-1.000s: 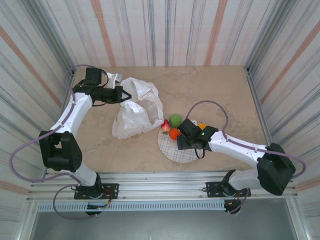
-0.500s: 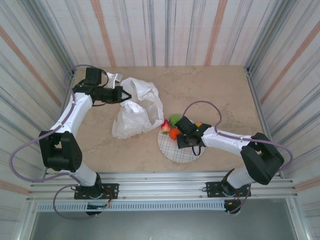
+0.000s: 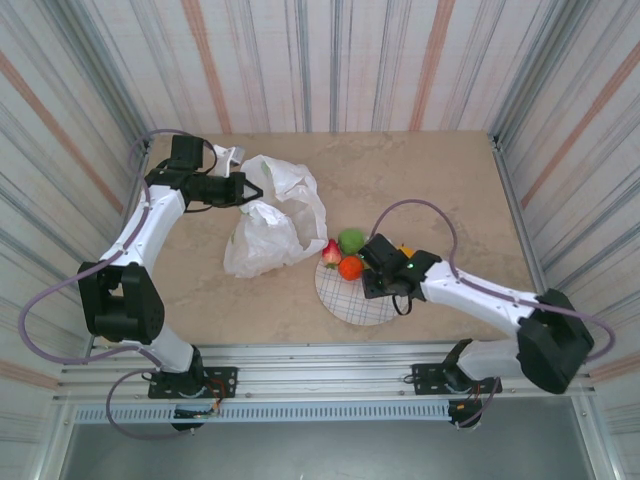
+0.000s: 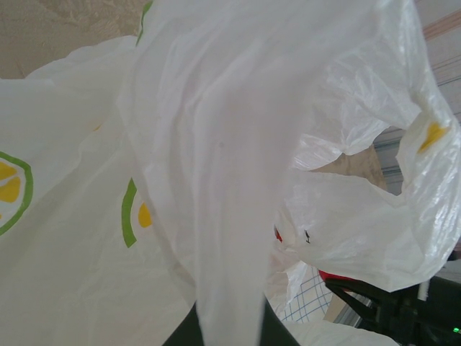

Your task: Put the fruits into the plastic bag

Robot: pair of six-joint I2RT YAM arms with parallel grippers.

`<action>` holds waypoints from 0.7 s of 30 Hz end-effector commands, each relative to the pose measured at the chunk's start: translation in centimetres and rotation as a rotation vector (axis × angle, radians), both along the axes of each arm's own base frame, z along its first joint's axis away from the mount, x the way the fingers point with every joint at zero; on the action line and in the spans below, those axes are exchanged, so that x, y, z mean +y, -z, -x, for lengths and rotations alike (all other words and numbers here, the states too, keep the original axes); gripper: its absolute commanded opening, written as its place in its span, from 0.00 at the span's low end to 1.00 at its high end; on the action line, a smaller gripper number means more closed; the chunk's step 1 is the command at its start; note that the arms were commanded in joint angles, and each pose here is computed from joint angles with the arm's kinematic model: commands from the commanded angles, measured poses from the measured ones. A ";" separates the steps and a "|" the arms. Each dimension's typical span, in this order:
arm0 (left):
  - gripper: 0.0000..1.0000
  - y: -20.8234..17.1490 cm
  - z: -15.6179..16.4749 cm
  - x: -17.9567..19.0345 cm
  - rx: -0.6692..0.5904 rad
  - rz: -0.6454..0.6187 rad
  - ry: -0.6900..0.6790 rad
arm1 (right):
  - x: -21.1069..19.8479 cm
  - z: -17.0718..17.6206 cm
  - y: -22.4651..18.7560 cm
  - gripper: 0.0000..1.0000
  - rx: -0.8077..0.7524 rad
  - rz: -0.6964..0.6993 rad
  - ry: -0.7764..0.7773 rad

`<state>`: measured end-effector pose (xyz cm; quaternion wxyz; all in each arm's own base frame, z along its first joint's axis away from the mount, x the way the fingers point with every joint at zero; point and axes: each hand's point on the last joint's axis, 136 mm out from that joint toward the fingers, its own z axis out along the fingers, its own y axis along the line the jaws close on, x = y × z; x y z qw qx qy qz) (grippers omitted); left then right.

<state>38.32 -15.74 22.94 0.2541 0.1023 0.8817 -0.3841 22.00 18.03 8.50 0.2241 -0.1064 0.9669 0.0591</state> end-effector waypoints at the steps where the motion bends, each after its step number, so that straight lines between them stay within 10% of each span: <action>1: 0.00 -1.2 0.2 0.0 -0.011 0.026 -0.002 | -0.1 -0.3 -3.9 0.51 -0.080 -0.053 0.004; 21: 0.00 -1.7 0.9 -1.1 -0.018 0.046 0.034 | 16.2 -10.6 -10.9 0.49 -0.155 -0.535 -0.108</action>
